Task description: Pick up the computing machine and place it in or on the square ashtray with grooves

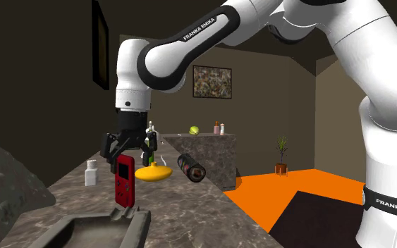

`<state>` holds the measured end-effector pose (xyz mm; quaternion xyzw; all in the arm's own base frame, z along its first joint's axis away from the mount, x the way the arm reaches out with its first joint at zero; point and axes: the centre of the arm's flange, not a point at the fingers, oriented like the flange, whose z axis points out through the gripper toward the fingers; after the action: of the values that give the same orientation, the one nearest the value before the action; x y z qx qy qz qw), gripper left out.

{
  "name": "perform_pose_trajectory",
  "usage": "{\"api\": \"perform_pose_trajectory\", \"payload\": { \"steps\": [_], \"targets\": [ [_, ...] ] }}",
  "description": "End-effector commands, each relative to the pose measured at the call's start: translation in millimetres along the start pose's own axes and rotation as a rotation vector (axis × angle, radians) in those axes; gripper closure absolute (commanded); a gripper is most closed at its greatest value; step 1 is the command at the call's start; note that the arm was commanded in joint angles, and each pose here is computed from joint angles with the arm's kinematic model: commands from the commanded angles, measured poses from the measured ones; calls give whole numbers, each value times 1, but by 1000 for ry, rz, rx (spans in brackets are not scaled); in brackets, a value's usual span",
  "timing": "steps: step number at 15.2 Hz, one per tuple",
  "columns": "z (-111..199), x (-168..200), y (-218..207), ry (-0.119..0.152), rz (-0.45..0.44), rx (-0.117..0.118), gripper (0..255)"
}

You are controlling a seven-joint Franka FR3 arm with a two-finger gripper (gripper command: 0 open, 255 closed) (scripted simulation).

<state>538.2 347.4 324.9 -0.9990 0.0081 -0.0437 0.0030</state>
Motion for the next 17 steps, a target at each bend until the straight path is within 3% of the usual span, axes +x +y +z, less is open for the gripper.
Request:
{"api": "perform_pose_trajectory", "payload": {
  "steps": [1,2,11,17],
  "targets": [
    [0,0,0,0,0,0,0],
    [0,0,0,0,0,0,255],
    [0,0,0,0,0,0,255],
    [-32,3,0,0,0,0,255]
  ]
}}
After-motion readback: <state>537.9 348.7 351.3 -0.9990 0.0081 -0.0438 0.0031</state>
